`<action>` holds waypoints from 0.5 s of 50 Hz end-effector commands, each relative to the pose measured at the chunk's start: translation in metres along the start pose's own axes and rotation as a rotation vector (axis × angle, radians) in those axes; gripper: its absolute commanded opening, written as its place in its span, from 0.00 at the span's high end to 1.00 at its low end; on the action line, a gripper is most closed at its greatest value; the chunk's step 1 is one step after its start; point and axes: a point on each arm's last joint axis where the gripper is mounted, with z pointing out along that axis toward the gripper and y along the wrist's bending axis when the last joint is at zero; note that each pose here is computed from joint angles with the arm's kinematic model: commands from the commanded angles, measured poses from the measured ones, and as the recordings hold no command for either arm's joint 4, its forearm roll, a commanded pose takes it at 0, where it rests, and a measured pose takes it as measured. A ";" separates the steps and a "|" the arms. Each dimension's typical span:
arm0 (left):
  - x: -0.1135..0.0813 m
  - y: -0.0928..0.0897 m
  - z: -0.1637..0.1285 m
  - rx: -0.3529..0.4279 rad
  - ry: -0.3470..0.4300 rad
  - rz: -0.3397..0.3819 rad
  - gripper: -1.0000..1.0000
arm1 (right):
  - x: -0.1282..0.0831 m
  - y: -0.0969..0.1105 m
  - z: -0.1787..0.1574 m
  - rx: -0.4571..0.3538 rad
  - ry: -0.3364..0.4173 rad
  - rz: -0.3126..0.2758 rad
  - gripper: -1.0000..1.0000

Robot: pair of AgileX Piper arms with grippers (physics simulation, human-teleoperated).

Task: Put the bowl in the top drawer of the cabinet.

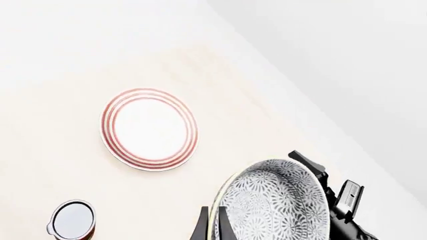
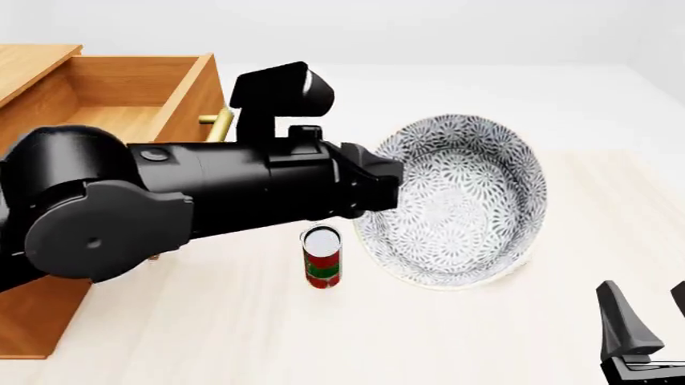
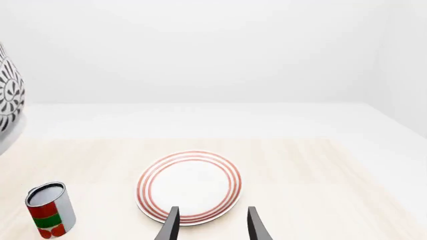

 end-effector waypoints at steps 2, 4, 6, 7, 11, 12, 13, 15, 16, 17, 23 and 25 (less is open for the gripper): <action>-0.023 -0.002 -0.018 -0.003 -0.046 0.003 1.00 | 0.000 0.000 0.000 0.000 0.000 0.000 0.00; -0.026 -0.001 -0.020 -0.008 -0.052 0.004 1.00 | 0.000 0.000 0.000 0.000 0.000 0.000 0.00; -0.028 0.000 -0.022 -0.013 -0.057 0.006 1.00 | 0.000 0.000 0.000 0.000 0.000 0.000 0.00; -0.029 0.000 -0.023 -0.015 -0.058 0.006 1.00 | 0.000 0.000 0.000 0.000 0.000 0.000 0.00; -0.033 0.001 -0.027 -0.022 -0.067 0.009 1.00 | 0.000 0.000 0.000 0.000 0.000 0.000 0.00; -0.034 0.001 -0.028 -0.024 -0.069 0.010 1.00 | 0.000 0.000 0.000 0.000 0.000 0.000 0.00; -0.035 0.002 -0.028 -0.026 -0.072 0.010 1.00 | 0.000 0.000 0.000 0.000 0.000 0.000 0.00; -0.036 0.004 -0.030 -0.033 -0.076 0.010 1.00 | 0.000 0.000 0.000 0.000 0.000 0.000 0.00; -0.038 0.005 -0.031 -0.037 -0.079 0.010 1.00 | 0.000 0.000 0.000 0.000 0.000 0.000 0.00; -0.038 0.005 -0.032 -0.039 -0.081 0.010 1.00 | 0.000 0.000 0.000 0.000 0.000 0.000 0.00; -0.043 0.012 -0.037 -0.065 -0.097 0.006 1.00 | 0.000 0.000 0.000 0.000 0.000 0.000 0.00; -0.045 0.015 -0.038 -0.076 -0.104 0.003 1.00 | 0.000 0.000 0.000 0.000 0.000 0.000 0.00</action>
